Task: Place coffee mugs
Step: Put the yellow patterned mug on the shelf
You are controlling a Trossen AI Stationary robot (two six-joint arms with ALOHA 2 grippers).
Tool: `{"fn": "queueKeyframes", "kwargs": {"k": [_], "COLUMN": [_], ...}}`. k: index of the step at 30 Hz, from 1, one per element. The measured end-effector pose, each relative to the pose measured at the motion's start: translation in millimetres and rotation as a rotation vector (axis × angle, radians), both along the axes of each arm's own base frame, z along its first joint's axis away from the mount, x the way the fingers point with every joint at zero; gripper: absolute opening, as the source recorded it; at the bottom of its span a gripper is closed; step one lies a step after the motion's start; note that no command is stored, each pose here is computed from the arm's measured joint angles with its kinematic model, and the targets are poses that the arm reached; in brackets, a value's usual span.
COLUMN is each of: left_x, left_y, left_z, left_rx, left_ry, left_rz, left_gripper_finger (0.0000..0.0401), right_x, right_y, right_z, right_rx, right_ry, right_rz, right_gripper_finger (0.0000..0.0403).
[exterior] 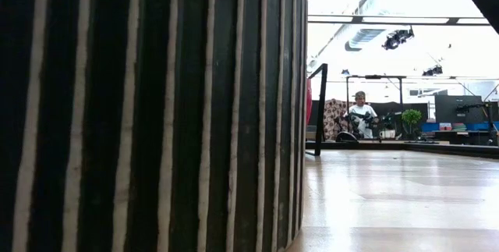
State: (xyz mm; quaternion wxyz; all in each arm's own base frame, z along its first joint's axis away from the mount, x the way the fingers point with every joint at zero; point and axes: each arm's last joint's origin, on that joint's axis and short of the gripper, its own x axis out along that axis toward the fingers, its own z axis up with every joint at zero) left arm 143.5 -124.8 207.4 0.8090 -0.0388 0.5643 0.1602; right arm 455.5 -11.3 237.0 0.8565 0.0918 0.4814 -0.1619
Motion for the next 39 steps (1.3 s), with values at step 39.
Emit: {"fn": "queueKeyframes", "kwargs": {"k": [39], "left_x": [125.9], "left_y": [111.2], "left_z": [60.3], "left_rx": [-0.014], "left_ry": [-0.296], "left_rz": [-0.425], "left_gripper_finger": [0.0113], "right_x": [-303.4], "right_y": [93.5], "right_z": [-40.6], "right_rx": [0.270], "right_ry": [-0.156], "right_rz": [-0.533], "right_gripper_finger": [0.0114]}}
